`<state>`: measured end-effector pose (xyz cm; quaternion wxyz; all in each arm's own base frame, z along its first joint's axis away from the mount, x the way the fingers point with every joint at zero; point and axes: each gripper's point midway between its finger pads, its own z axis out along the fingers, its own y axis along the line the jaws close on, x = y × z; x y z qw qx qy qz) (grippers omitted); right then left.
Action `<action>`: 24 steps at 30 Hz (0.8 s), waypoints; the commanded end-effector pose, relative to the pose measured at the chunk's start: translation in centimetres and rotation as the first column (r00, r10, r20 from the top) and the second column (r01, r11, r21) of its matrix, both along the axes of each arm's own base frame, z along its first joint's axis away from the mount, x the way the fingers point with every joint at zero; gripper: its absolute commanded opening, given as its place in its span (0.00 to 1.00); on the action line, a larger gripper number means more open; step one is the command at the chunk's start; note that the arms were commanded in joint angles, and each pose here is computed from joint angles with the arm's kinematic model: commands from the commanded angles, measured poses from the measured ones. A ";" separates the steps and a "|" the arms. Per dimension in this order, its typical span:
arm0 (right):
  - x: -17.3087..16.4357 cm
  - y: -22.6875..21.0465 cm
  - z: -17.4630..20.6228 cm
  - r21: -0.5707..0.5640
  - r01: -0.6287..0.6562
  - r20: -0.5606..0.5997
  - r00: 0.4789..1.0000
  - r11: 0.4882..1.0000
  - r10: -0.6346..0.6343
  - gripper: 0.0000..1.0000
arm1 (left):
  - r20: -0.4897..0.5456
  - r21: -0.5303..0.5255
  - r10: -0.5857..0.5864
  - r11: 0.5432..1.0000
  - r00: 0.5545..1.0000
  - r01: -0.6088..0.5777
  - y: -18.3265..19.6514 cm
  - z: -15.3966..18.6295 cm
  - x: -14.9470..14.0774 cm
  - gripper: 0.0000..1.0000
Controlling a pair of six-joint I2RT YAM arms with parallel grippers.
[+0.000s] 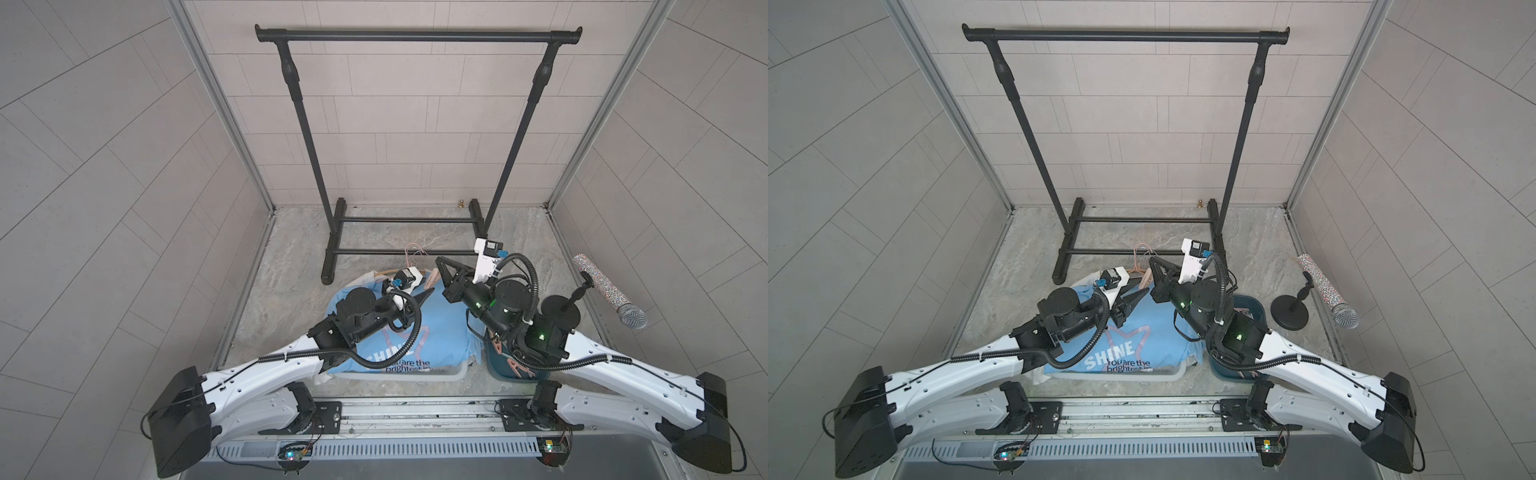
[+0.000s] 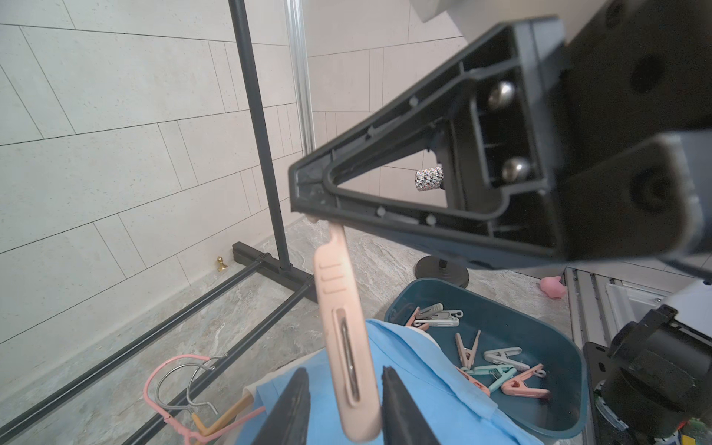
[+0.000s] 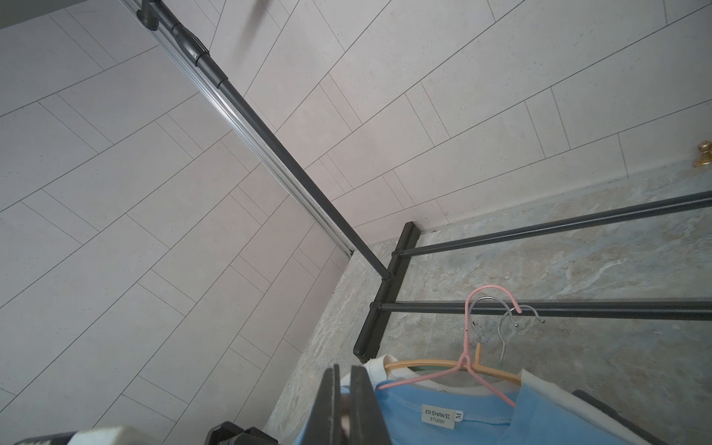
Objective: Use clothespins to secure the t-shirt on both sides of the hanger
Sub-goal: Open the clothespin.
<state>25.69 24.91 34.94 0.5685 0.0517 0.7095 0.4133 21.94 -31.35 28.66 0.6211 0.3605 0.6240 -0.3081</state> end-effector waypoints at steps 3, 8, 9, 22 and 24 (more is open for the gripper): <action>-0.2 0.2 -0.2 0.027 -0.007 -0.007 1.000 1.000 0.007 0.00 | 0.057 -0.028 -0.013 1.000 0.998 0.014 0.3 1.1 -0.5 0.23; -0.5 0.3 -0.4 -0.005 -0.019 -0.014 1.000 1.000 0.019 0.00 | 0.067 -0.019 -0.005 1.000 0.998 0.006 0.6 1.0 -0.5 0.15; -0.5 0.1 -0.5 -0.019 -0.013 -0.015 1.000 1.000 0.013 0.00 | 0.071 -0.016 -0.003 1.000 0.997 0.005 0.7 1.0 -0.6 0.15; -4.6 -2.5 -0.6 -0.196 -0.136 0.014 0.990 0.971 0.142 0.88 | 0.315 0.216 0.003 0.974 0.949 -0.074 3.4 -0.1 -1.3 0.07; -5.0 -1.6 -0.4 -0.177 -0.184 0.010 0.982 0.967 0.188 0.89 | 0.336 0.216 -0.013 0.974 0.942 -0.064 3.5 0.3 -1.7 0.06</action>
